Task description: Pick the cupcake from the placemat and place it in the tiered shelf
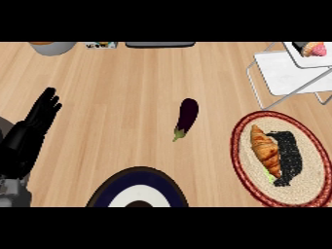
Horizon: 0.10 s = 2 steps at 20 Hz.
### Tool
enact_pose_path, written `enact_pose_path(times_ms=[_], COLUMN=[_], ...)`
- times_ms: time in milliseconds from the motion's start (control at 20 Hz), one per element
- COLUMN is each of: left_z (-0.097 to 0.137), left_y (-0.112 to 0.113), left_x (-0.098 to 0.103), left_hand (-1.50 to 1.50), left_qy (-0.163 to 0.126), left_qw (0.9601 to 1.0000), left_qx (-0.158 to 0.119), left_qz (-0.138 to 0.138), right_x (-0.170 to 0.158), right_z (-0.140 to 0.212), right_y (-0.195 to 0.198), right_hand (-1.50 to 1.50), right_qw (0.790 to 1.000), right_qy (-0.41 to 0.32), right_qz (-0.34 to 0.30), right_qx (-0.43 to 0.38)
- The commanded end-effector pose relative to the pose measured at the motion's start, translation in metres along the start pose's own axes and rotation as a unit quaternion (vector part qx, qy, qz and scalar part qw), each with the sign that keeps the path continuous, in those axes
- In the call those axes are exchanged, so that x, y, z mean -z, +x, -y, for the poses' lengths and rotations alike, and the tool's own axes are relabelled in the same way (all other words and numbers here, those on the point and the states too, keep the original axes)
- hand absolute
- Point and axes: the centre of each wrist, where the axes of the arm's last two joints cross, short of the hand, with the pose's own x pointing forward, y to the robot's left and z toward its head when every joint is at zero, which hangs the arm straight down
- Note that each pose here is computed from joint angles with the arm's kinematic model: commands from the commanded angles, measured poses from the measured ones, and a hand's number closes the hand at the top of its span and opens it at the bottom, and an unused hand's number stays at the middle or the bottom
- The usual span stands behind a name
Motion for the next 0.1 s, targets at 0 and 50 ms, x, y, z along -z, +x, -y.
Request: enact_pose_path(times_ms=[0,50], left_z=[-0.003,0.009], left_y=[0.003,0.006], left_x=[-0.012,-0.003], left_hand=[0.0,0.0], left_qy=[-0.006,-0.01], left_qw=[1.0,0.9999], left_qx=[-0.007,-0.004], left_qz=[0.0,-0.002], right_x=[0.002,-0.003], right_z=[0.068,0.074], right_y=[-0.031,-0.018], right_hand=[-1.5,-1.5], right_qw=[0.999,0.998], right_qy=[0.011,0.001], right_qz=[-0.009,-0.015], right_qx=[0.042,0.055])
